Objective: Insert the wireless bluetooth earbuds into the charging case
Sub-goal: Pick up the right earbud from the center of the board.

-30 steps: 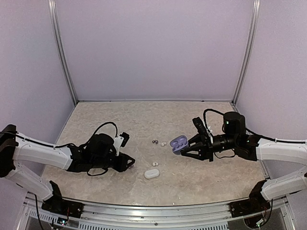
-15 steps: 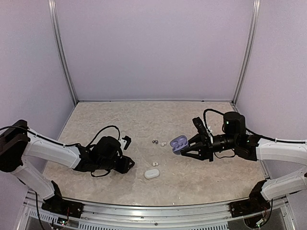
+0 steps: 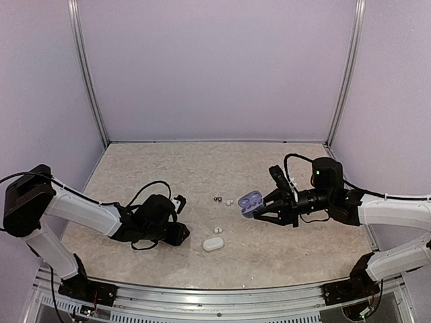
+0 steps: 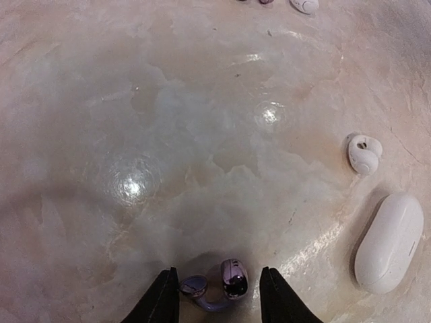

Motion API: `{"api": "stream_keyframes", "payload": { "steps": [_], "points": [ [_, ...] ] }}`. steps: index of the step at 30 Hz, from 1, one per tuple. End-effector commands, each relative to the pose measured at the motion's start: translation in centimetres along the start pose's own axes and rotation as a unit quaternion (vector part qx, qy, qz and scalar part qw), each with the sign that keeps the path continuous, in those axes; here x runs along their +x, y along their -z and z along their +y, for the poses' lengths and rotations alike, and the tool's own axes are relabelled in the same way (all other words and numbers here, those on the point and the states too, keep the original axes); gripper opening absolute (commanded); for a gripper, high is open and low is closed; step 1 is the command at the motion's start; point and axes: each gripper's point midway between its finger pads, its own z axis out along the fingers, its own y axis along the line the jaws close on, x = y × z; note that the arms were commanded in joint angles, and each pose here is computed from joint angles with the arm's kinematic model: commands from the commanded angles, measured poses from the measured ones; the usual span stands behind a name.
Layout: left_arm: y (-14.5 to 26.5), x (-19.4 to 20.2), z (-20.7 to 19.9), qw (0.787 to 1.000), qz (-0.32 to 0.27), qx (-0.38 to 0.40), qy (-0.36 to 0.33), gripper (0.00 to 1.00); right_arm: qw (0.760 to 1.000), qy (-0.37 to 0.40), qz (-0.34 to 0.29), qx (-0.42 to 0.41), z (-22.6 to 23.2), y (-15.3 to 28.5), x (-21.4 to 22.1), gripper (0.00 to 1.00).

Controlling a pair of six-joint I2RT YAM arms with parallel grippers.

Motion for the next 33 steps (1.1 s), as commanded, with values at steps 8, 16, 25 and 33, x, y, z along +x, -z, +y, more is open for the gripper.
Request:
{"api": "stream_keyframes", "payload": {
  "steps": [8, 16, 25, 33],
  "points": [
    [-0.9, -0.8, -1.1, 1.0, 0.005, 0.006, -0.022, 0.34, 1.0, 0.013, -0.006, 0.02, -1.1, -0.1, -0.1, 0.0],
    [-0.5, -0.5, -1.1, 0.999, 0.01, 0.01, -0.036, 0.39, 0.999, 0.027, -0.009, 0.033, -1.8, -0.2, -0.1, 0.0],
    [-0.6, 0.2, -1.0, 0.999, 0.02, 0.023, -0.041, 0.42, 0.996, 0.071, -0.028, 0.052, -1.9, 0.2, -0.4, 0.0],
    [-0.5, 0.4, -0.7, 0.998, 0.023, 0.023, -0.047, 0.41, 0.986, 0.122, -0.066, 0.098, -2.1, 1.4, -0.8, 0.0]
  ]
}}
